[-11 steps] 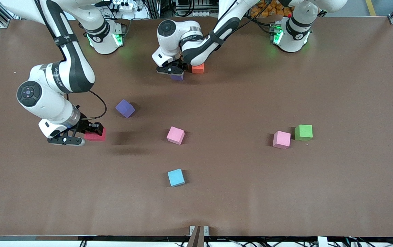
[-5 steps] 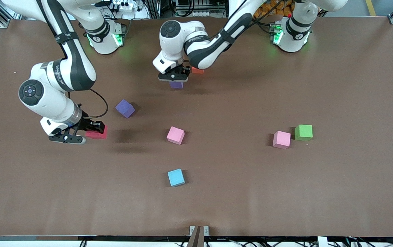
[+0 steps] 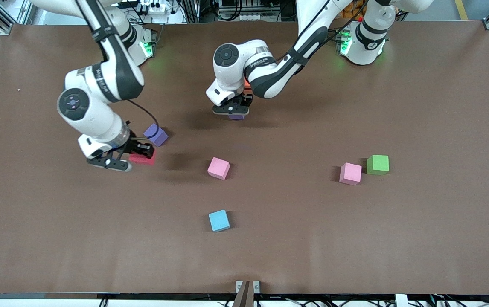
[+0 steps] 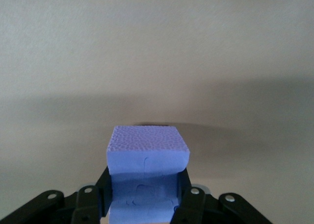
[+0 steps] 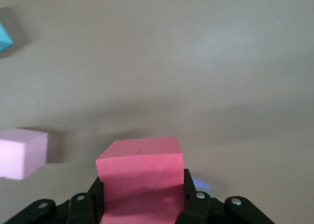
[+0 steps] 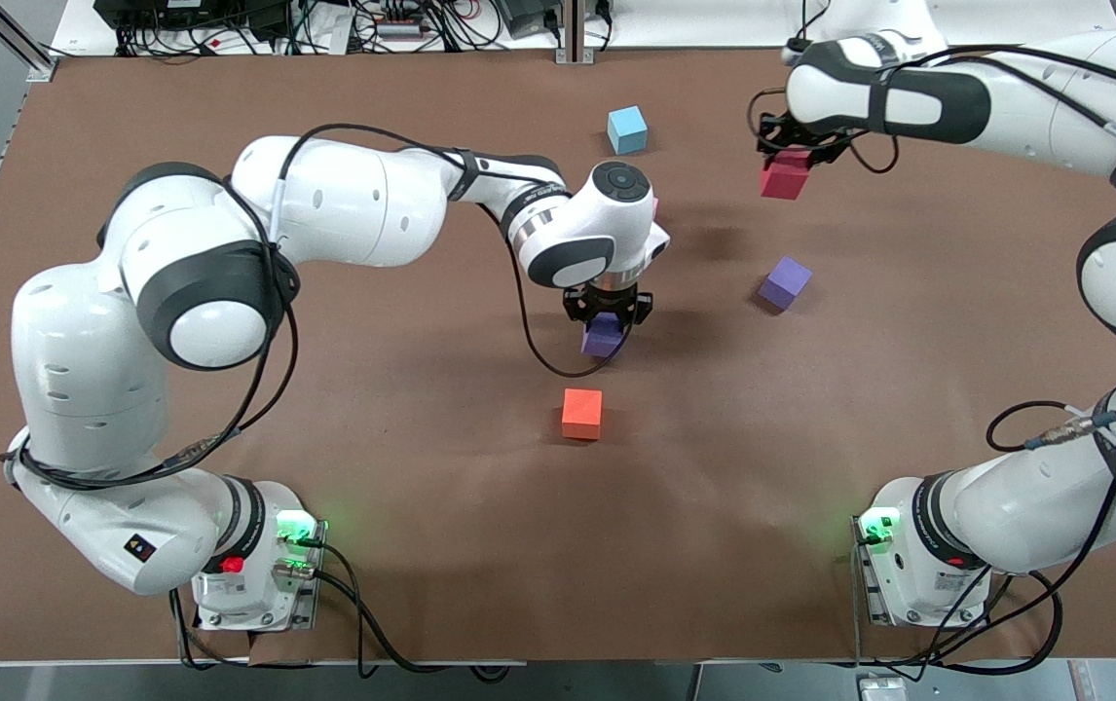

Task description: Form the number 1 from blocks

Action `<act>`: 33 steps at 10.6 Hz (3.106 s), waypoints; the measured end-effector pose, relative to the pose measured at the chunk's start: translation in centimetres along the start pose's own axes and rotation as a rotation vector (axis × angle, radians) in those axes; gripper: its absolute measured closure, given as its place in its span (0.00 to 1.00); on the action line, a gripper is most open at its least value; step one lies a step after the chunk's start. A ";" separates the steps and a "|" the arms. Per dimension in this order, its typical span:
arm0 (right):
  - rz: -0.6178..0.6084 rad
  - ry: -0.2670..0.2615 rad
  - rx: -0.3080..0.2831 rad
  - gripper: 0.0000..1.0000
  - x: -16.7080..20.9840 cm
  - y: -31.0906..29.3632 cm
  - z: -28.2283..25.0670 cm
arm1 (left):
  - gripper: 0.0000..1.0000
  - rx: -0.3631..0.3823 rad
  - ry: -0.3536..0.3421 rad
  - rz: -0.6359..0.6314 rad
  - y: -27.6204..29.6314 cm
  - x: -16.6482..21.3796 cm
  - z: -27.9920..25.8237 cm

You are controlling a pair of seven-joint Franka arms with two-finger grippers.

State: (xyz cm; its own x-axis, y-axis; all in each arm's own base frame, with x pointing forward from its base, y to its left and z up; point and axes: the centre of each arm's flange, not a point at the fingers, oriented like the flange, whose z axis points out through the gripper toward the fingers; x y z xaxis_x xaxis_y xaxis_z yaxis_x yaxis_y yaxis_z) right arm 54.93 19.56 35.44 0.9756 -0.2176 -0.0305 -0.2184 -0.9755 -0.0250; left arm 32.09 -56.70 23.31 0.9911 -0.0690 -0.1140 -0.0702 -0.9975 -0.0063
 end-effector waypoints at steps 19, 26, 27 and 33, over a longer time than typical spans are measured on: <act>-0.068 -0.088 -0.037 0.39 -7.1 -3.7 -1.0 | 0.46 -0.109 -0.034 0.007 -3.8 -4.3 2.6; -0.068 -0.093 -0.021 0.39 -8.4 -5.1 -1.5 | 0.00 -0.123 -0.013 -0.038 -4.3 -3.5 1.5; -0.063 -0.096 -0.017 0.39 -8.6 -5.3 -1.5 | 0.00 -0.132 0.017 -0.057 -4.9 -2.3 -0.2; -0.072 -0.087 0.005 0.39 -13.3 -12.0 -1.5 | 0.00 -0.099 0.233 -0.341 -18.4 9.3 -15.2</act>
State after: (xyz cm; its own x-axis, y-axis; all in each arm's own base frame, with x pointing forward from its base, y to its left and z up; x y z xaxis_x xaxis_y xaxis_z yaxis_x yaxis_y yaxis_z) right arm 44.66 34.09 37.62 0.9830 -0.1428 -0.1152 -0.1477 -0.9884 -0.0354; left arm 44.29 -39.22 37.46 0.9556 0.2751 0.1058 0.2661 -0.9596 0.0914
